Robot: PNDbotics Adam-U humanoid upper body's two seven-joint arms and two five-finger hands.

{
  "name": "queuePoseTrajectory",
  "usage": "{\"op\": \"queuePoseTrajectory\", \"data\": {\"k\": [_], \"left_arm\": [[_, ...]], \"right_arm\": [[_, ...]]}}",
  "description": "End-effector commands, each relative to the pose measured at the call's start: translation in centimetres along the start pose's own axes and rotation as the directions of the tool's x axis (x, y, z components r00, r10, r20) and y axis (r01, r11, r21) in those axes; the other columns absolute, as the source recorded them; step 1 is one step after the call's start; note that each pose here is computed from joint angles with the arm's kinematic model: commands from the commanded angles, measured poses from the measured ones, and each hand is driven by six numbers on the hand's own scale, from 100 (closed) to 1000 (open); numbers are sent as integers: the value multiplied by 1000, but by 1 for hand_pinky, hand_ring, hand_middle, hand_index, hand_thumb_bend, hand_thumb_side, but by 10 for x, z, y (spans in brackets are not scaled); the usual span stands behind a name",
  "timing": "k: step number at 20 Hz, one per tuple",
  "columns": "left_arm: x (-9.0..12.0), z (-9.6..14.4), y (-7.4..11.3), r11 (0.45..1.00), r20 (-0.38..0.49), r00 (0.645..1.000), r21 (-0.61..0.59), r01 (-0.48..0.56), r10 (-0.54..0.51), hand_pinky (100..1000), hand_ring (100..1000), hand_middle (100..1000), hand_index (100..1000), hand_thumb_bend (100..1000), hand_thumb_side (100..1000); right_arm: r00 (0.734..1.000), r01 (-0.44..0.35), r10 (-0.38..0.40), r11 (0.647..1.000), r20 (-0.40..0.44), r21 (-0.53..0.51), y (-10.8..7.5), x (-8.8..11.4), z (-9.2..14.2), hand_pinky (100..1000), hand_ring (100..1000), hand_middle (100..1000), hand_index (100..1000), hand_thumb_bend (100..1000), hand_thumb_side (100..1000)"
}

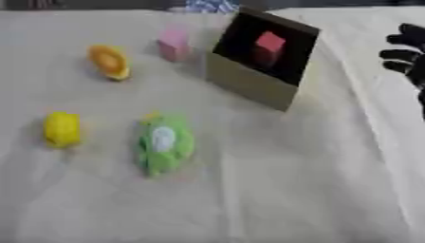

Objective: Pick up objects on the table and place them in the box.

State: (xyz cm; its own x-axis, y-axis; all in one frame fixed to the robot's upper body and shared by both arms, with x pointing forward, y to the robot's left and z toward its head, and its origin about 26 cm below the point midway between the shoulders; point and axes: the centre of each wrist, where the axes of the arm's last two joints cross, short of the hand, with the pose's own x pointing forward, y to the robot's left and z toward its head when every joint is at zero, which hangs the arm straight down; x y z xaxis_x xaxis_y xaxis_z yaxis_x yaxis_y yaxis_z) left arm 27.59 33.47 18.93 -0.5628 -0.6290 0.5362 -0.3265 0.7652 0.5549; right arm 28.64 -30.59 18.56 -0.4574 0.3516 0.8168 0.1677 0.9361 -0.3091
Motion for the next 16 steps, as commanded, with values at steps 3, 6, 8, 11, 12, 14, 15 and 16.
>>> {"op": "queuePoseTrajectory", "data": {"k": [3, 6, 8, 11, 12, 14, 15, 16], "left_arm": [[8, -10, 27, 971, 100, 975, -118, 209, -198, 890, 848, 788, 878, 232, 700], [10, -13, 35, 940, 139, 952, -172, 293, -272, 886, 846, 787, 880, 245, 698], [11, -15, 39, 919, 157, 937, -201, 340, -312, 884, 845, 787, 881, 256, 693], [13, -18, 43, 881, 181, 913, -248, 403, -366, 881, 844, 788, 884, 263, 702], [14, -20, 44, 864, 194, 902, -267, 426, -384, 880, 843, 788, 887, 267, 701], [16, -22, 46, 826, 223, 881, -311, 469, -416, 878, 842, 788, 889, 289, 700], [17, -24, 47, 804, 238, 870, -335, 491, -433, 878, 842, 789, 890, 300, 699], [18, -25, 48, 782, 252, 859, -357, 511, -446, 878, 842, 790, 891, 307, 700]], "right_arm": [[997, -53, 53, 999, 59, -9, -11, 11, -7, 810, 778, 785, 856, 100, 909], [996, -62, 62, 998, 67, -10, -12, 12, -8, 810, 778, 785, 856, 100, 907], [995, -69, 69, 998, 73, -11, -13, 13, -8, 810, 779, 785, 856, 100, 912], [993, -79, 80, 997, 86, -15, -15, 15, -10, 810, 781, 787, 856, 100, 898], [992, -83, 84, 996, 91, -17, -16, 15, -10, 810, 781, 787, 856, 100, 895], [990, -91, 93, 996, 103, -22, -18, 17, -12, 810, 781, 787, 855, 100, 890], [989, -95, 98, 995, 108, -25, -19, 18, -12, 810, 781, 787, 855, 100, 889], [988, -99, 102, 995, 113, -26, -19, 18, -13, 810, 781, 787, 855, 100, 888]]}}
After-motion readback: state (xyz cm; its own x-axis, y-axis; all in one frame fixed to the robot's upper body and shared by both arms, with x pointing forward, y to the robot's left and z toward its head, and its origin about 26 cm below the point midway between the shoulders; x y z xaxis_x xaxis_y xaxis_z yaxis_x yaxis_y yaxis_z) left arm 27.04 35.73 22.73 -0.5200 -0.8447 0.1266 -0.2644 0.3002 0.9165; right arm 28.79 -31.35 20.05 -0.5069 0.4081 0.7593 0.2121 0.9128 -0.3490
